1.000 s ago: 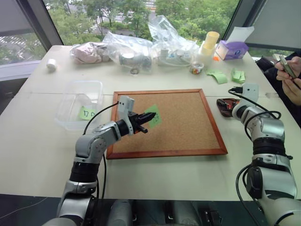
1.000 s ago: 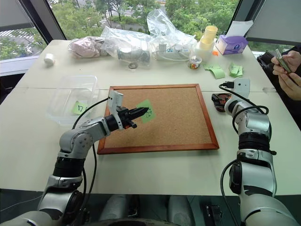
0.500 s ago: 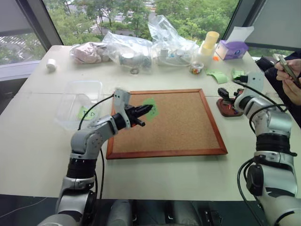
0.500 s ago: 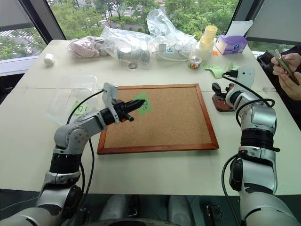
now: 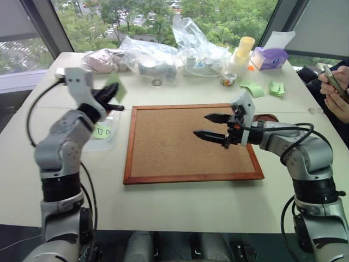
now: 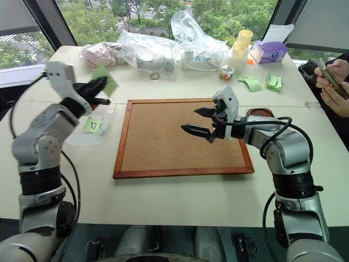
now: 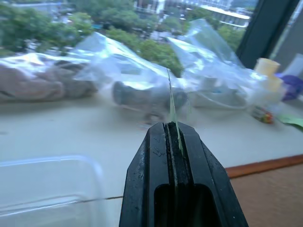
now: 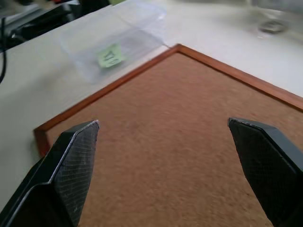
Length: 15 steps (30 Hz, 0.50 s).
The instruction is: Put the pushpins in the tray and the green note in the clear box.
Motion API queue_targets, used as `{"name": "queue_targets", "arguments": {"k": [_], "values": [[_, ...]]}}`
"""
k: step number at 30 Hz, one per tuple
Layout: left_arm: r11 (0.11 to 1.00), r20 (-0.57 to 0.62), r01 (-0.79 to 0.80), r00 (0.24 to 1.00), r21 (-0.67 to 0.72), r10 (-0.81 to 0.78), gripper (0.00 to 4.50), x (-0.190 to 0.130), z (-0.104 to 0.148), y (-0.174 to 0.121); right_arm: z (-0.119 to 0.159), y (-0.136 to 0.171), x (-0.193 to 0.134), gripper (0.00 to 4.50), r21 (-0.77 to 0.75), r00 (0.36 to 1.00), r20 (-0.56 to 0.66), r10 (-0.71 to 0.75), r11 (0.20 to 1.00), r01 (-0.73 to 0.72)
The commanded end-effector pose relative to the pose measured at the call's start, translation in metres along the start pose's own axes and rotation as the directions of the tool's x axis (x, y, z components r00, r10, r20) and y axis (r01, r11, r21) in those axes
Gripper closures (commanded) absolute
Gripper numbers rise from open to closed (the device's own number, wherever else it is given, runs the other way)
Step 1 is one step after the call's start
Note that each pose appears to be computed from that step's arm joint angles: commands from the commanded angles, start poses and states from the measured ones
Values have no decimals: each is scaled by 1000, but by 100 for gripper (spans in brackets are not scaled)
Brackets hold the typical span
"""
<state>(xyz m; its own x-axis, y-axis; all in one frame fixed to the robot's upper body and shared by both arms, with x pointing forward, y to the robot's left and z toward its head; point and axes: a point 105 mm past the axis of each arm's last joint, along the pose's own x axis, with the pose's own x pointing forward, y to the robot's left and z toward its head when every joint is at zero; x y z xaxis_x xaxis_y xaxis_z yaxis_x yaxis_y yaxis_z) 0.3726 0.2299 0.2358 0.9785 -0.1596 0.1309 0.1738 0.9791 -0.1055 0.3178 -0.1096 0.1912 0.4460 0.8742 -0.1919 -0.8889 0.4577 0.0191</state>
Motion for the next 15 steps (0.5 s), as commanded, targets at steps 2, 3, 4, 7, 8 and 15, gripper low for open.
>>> {"name": "queue_targets", "arguments": {"k": [2,3,4,7,8,15], "values": [[978,18,-204,979,50,204,450,-16,7,50,13,8,2,3,-85,999,19,46,995,-44],[968,-4,-243,970,64,244,450,-20,1,60,12,7,3,3,-94,999,14,47,995,-46],[962,-18,-264,964,74,266,450,-22,-3,66,11,7,4,3,-99,999,10,47,994,-46],[948,-104,-306,944,82,314,450,-30,-34,85,11,4,7,3,-109,999,5,44,993,-43],[948,-121,-306,941,83,315,450,-30,-41,87,11,4,7,3,-112,999,4,42,993,-42],[974,-150,-222,963,42,226,168,-26,-50,77,8,-2,5,0,-120,1000,-10,15,993,-16]]}}
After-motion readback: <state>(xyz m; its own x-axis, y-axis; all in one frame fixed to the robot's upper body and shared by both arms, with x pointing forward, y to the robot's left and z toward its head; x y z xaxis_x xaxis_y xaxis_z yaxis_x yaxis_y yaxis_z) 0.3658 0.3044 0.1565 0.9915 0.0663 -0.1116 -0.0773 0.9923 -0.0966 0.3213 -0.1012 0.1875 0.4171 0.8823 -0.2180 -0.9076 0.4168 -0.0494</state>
